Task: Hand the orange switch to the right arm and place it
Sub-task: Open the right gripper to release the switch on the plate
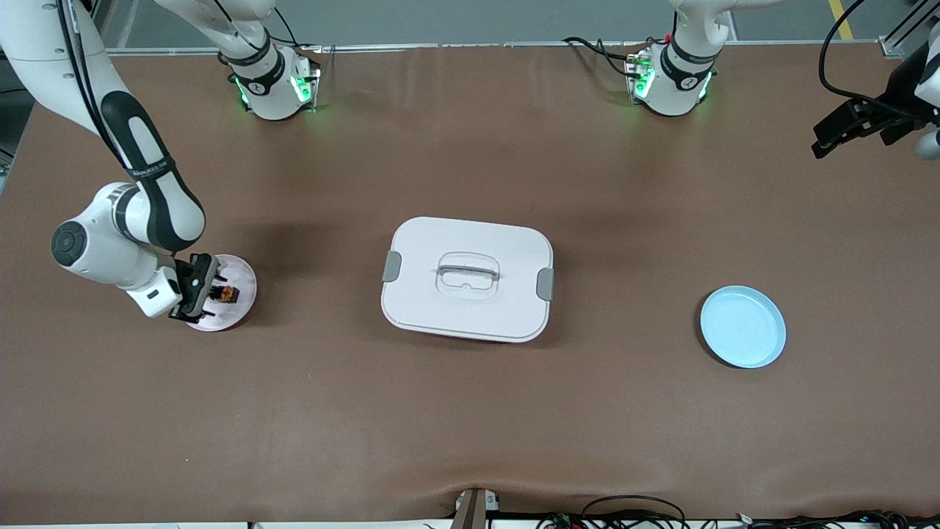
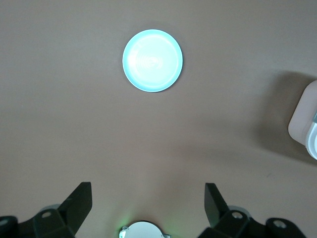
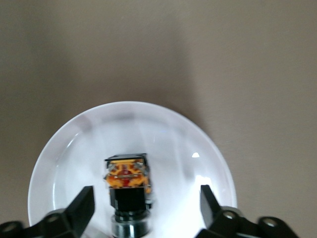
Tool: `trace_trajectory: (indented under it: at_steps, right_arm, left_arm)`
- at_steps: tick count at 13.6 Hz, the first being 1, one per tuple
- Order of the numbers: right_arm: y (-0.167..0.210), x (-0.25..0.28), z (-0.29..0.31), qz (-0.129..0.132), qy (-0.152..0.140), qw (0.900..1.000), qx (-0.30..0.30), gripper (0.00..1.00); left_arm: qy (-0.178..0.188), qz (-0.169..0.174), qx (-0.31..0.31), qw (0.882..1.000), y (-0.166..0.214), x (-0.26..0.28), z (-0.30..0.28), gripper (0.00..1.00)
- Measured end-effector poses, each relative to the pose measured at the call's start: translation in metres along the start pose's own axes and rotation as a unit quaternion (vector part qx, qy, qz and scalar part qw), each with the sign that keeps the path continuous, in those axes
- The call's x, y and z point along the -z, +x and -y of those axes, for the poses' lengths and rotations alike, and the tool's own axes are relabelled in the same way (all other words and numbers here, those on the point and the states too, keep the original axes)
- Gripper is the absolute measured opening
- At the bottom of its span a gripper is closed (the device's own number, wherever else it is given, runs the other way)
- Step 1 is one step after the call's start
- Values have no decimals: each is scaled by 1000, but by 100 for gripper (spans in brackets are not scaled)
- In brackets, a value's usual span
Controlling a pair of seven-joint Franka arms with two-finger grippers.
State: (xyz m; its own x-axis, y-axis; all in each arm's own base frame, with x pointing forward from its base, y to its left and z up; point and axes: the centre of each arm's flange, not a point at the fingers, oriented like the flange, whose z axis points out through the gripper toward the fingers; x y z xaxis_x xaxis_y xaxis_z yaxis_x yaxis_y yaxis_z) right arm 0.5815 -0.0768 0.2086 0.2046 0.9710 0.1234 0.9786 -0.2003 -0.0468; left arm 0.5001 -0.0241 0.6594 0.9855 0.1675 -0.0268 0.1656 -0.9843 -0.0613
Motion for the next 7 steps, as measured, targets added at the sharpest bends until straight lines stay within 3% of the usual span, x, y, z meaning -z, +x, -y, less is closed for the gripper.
trace_trajectory:
  at_steps: [3, 7]
  right_arm:
    - [16, 54, -33, -12, 13, 1000, -6, 100]
    - [63, 132, -61, -22, 4, 999, -37, 100]
  left_arm:
    - [0, 0, 0, 1000, 0, 0, 0, 100]
    - [0, -1, 0, 1000, 0, 0, 0, 100]
